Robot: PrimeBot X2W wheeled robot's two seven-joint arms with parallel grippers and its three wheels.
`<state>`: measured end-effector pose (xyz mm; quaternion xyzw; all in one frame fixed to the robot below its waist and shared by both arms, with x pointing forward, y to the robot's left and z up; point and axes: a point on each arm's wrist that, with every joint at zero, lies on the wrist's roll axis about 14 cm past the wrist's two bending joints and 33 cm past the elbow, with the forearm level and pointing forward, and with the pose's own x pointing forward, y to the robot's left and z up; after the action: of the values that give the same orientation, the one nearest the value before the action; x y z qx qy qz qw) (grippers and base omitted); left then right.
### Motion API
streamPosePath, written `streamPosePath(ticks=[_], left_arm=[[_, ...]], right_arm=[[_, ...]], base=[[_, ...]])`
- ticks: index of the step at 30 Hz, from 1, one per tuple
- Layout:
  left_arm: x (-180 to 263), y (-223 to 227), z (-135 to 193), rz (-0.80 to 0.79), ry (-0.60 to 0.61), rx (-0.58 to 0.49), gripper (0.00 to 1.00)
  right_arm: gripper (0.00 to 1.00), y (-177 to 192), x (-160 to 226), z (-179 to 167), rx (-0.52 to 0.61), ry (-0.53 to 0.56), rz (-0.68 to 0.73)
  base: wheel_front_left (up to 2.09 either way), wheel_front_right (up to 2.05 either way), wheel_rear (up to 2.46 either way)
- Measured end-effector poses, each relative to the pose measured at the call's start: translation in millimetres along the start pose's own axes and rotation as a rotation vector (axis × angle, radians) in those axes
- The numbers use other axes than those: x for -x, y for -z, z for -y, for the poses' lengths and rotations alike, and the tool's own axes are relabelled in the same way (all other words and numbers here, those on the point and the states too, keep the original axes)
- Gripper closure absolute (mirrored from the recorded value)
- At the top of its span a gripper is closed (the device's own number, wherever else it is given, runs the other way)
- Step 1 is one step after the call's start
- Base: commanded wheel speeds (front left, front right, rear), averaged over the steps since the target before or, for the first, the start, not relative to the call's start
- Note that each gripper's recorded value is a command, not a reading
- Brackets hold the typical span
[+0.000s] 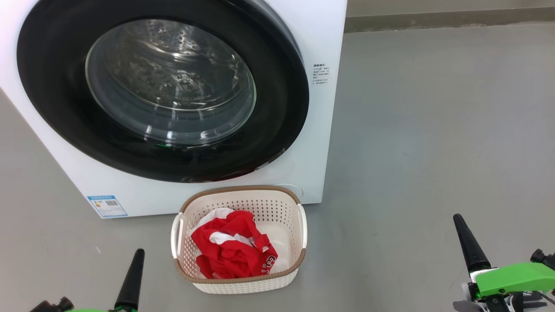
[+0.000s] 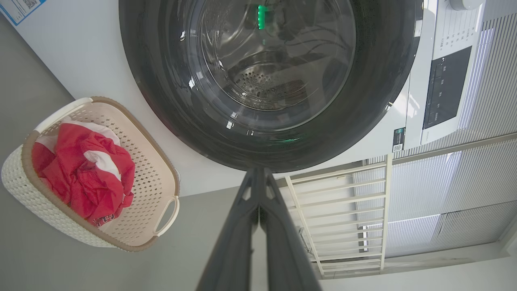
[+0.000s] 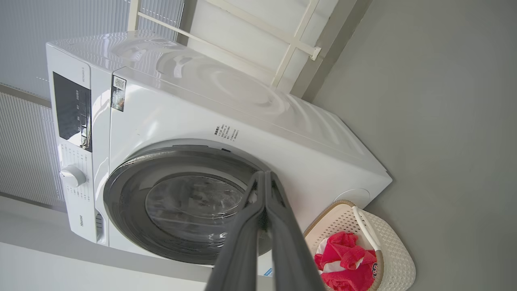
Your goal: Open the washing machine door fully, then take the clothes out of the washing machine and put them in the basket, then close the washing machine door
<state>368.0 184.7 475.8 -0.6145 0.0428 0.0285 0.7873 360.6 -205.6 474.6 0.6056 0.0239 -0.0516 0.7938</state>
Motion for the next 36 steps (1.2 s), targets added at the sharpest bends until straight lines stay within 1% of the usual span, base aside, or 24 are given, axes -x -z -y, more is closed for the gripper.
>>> streamPosePath(ticks=[25,36], left_arm=[[-9,-3,9,-0.016,0.033,0.251,1.00],[-9,-3,8,-0.017,0.032,0.254,1.00]], right_arm=[[1.00,1,-14,-9,-0.277,-0.028,-0.026],[1.00,0,-14,-10,-0.279,-0.032,-0.024]], base=[[0.00,0.00,0.00],[0.00,0.00,0.00]])
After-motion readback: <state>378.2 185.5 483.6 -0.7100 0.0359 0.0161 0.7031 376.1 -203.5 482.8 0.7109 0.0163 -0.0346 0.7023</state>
